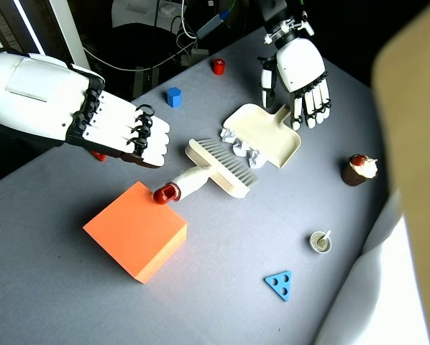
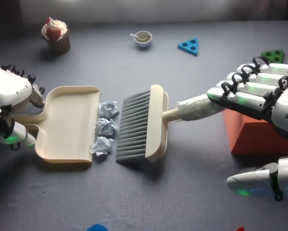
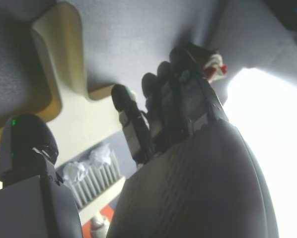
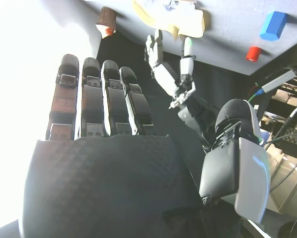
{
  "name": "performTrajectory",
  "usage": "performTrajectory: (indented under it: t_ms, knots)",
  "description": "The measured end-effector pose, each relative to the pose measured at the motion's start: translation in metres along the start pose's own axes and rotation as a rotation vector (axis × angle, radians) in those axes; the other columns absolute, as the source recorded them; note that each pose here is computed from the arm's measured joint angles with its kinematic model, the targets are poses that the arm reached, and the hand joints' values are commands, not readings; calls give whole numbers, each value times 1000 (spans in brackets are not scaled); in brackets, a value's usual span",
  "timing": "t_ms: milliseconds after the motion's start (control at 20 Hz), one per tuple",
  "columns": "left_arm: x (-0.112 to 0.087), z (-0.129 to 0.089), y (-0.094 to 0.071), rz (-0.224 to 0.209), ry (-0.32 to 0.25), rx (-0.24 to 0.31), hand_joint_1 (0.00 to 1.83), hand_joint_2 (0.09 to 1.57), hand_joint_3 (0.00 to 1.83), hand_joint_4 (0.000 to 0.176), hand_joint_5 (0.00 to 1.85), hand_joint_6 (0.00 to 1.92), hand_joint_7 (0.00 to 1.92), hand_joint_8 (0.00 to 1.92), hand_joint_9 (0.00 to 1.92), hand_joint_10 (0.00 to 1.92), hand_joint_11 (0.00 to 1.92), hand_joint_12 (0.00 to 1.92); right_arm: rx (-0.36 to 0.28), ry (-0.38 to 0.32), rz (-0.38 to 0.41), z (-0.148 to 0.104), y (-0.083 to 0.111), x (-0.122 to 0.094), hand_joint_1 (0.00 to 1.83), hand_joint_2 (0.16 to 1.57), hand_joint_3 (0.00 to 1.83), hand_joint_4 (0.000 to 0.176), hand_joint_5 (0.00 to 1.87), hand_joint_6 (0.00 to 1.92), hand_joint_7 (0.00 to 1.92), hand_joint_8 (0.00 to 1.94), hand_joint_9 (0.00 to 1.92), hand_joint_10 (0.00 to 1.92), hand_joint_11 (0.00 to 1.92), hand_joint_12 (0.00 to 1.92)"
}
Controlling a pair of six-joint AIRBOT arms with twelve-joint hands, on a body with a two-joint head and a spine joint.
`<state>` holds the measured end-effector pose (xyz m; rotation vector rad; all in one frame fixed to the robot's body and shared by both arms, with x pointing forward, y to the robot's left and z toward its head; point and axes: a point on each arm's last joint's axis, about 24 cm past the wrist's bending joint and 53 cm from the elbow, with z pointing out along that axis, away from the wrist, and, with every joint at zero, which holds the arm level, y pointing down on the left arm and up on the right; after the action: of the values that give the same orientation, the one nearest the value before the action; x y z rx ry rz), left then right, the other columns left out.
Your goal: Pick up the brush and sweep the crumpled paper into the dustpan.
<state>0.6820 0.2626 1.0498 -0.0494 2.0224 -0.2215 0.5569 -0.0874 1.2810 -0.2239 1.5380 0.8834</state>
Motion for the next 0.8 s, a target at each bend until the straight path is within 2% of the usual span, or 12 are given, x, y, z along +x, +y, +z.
performTrajectory:
  t_ms: [200, 350, 400, 500, 550, 600, 650, 700, 750, 800]
  knots:
    - [7, -1, 6, -13, -2, -18, 852, 1044, 0, 46, 628, 0, 370, 0, 297, 0, 123, 472, 0, 0, -1, 0, 0, 0, 0, 998, 5, 0, 106, 6, 148, 8, 155, 9, 160, 45]
    - [9, 0, 4, -18, -2, -15, 908, 1028, 0, 24, 677, 15, 369, 0, 295, 0, 138, 499, 0, 0, -2, 0, 0, 0, 0, 995, 2, 0, 105, 4, 148, 6, 151, 6, 146, 36]
    - [9, 0, 4, -18, -7, -17, 887, 1032, 0, 36, 685, 15, 353, 0, 284, 0, 134, 498, 0, 0, -2, 0, 0, 0, 0, 999, 4, 0, 101, 2, 148, 6, 151, 6, 142, 34]
    - [12, -1, 4, -22, -10, -21, 951, 1024, 0, 21, 802, 8, 449, 4, 361, 4, 180, 498, 0, 0, -2, 0, 0, 0, 0, 1000, 3, 0, 88, 0, 142, 2, 150, 4, 140, 31]
    - [12, -1, 3, -22, -16, -21, 986, 1029, 0, 5, 862, 5, 467, 1, 394, 3, 221, 490, 0, 0, -2, 0, 0, 0, 0, 995, 0, 0, 76, 0, 123, 0, 133, 0, 132, 27]
    - [11, -1, 3, -20, -20, -21, 996, 1037, 3, 0, 890, 10, 468, 0, 395, 0, 240, 492, 0, -1, -2, 0, 0, 0, 0, 989, 0, 0, 73, 0, 120, 0, 133, 2, 133, 27]
    - [10, -1, 2, -21, -26, -22, 1058, 1067, 3, 71, 1025, 672, 450, 12, 376, 7, 237, 494, 0, 0, -2, 0, 0, 0, 0, 987, 0, 0, 87, 6, 126, 3, 137, 3, 136, 28]
    - [10, -1, 2, -26, -32, -24, 1085, 1073, 1, 54, 1055, 808, 443, 8, 368, 5, 239, 491, 0, 0, -2, 0, 0, 0, 0, 985, 0, 0, 97, 10, 126, 3, 132, 1, 128, 24]
    - [9, -1, 2, -22, -37, -24, 1108, 1073, 0, 6, 1068, 825, 439, 4, 364, 2, 238, 486, 0, -1, -2, 0, 0, 0, 0, 993, 0, 0, 93, 7, 119, 0, 122, 0, 119, 19]
    - [12, -1, 3, -25, -31, -28, 1143, 1062, 0, 0, 1108, 764, 433, 2, 362, 3, 220, 477, 0, 0, -3, 0, 0, 0, 0, 1010, 6, 0, 48, 0, 85, 0, 100, 0, 106, 13]
